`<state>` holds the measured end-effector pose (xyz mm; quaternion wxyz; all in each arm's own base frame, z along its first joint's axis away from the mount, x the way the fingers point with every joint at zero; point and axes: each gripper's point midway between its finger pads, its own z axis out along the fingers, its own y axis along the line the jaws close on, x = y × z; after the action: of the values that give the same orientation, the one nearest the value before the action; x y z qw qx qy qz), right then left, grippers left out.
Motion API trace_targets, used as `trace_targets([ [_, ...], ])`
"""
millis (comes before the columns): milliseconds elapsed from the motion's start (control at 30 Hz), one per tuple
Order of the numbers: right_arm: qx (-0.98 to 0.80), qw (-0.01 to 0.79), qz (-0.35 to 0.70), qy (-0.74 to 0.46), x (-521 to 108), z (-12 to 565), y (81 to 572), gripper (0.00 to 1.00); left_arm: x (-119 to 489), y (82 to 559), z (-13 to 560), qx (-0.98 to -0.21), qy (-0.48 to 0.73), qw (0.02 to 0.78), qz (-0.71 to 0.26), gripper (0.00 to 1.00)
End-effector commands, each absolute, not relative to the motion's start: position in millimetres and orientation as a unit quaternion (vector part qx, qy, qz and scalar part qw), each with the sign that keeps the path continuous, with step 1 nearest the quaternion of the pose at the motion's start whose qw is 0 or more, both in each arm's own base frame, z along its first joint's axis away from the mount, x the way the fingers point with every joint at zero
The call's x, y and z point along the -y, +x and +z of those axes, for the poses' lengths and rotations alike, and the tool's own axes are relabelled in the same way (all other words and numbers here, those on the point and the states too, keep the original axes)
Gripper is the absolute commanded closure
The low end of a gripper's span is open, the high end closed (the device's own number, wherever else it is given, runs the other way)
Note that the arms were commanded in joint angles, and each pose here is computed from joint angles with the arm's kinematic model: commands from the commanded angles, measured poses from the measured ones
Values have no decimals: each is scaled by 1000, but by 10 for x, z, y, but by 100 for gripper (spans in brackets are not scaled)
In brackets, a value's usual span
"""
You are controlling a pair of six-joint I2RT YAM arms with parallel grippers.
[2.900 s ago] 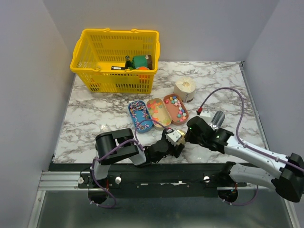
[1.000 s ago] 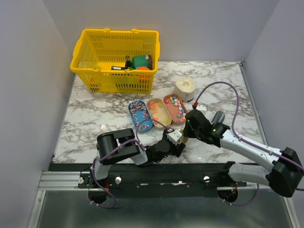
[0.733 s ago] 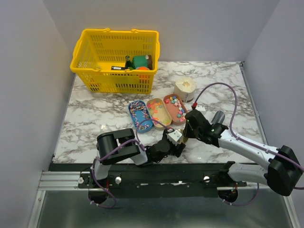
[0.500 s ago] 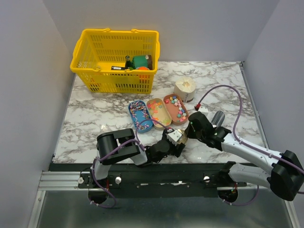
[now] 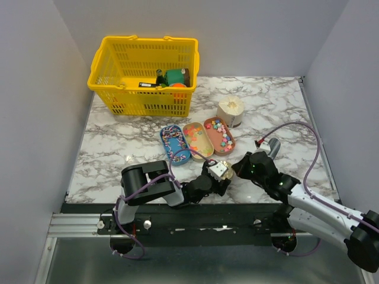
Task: Pack the candies
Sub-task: Screw the bottle lid onto the packing bottle.
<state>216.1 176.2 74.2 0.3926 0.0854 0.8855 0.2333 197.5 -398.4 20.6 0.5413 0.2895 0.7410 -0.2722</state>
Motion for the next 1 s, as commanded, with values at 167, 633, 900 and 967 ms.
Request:
trace_targets([
  [167,-951,169,257,30,-1682,205,1012,99,3496,1749,-735,-819,344,424,-177,24],
  [633,-915,351,153,125,-1388,1070,1838,50,3456,1693,-733,-815,357,421,-175,24],
  [900,-922,356,123,92,-1654,1032,2243,62,3445,1665,-762,-815,366,417,-170,24],
  [967,-927,345,119,83,-1715,983,2285,64,3438,1663,-769,-815,366,417,-169,24],
])
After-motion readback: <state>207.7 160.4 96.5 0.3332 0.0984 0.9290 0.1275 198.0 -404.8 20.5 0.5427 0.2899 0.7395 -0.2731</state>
